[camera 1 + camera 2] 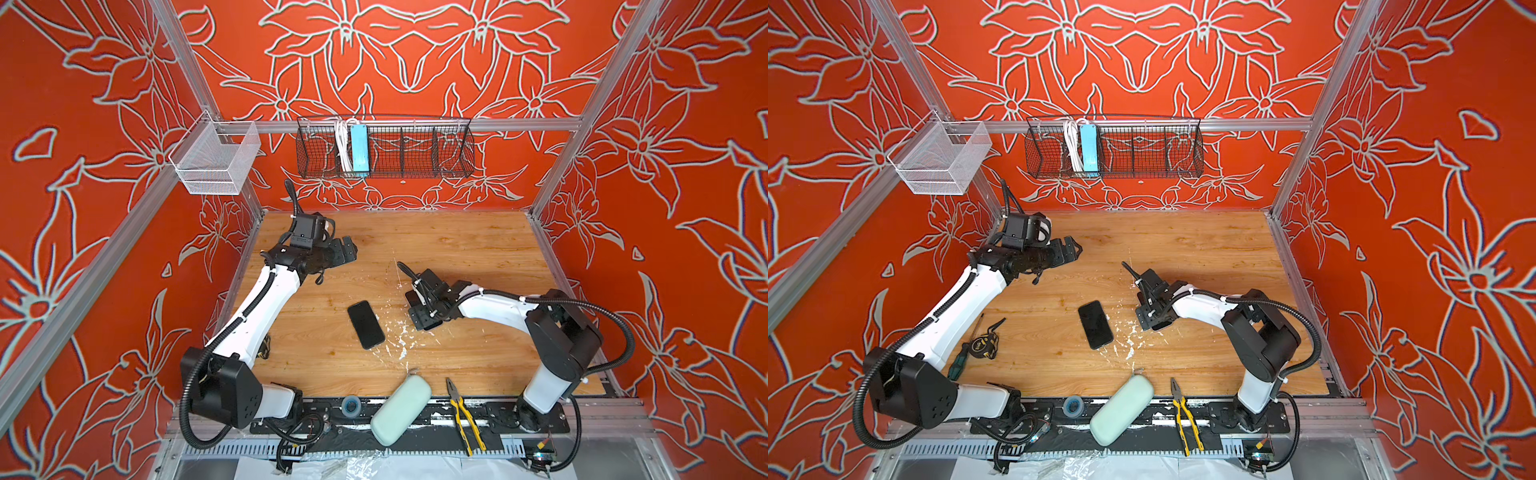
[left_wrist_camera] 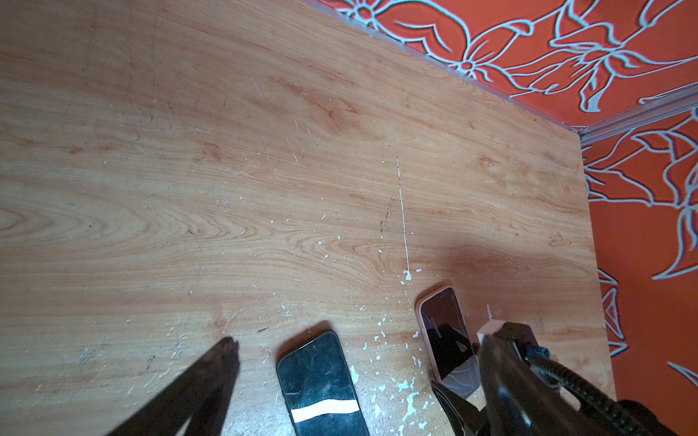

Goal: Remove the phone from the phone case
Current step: 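Close the right gripper on the pink-cased phone's sides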

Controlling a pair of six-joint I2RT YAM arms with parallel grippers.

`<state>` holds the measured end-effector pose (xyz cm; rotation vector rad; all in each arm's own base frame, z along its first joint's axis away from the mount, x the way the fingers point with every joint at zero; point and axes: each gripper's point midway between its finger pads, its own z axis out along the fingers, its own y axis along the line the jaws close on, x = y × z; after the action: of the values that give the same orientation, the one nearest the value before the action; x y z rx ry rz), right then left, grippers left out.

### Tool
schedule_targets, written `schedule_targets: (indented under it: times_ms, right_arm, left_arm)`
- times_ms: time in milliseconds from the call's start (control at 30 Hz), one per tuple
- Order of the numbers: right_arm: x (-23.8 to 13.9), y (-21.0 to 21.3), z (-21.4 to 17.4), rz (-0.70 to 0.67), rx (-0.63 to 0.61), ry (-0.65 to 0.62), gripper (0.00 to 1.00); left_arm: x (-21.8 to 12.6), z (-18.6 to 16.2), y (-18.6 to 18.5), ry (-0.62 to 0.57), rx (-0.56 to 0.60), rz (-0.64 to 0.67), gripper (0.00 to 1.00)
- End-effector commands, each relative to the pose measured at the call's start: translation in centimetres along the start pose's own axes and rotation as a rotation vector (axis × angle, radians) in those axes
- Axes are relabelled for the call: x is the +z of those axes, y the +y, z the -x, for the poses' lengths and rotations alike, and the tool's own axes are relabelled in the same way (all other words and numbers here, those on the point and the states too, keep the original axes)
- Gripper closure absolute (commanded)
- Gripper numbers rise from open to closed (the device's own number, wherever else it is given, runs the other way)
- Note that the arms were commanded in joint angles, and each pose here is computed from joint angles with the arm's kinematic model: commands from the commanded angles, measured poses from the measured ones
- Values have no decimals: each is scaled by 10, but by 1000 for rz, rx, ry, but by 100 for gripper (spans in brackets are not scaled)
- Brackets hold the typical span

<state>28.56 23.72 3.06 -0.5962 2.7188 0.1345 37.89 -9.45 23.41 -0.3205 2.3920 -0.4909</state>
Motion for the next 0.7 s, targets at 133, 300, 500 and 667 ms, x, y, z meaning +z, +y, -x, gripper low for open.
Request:
schedule_targets:
  times_ms: [133, 300, 500, 667]
  right_arm:
    - [6, 3, -4, -6, -22, 28, 10]
    - [8, 2, -6, -8, -23, 36, 10]
    - [12, 2, -8, -10, -25, 43, 11]
    - [14, 2, -9, -11, -27, 49, 10]
  left_arm:
    - [-5, 1, -1, -18, 0, -2, 3]
    - [-5, 2, -1, -21, 1, -1, 3]
    - [-5, 1, 0, -22, 0, 0, 3]
    - [-6, 1, 0, -22, -1, -1, 3]
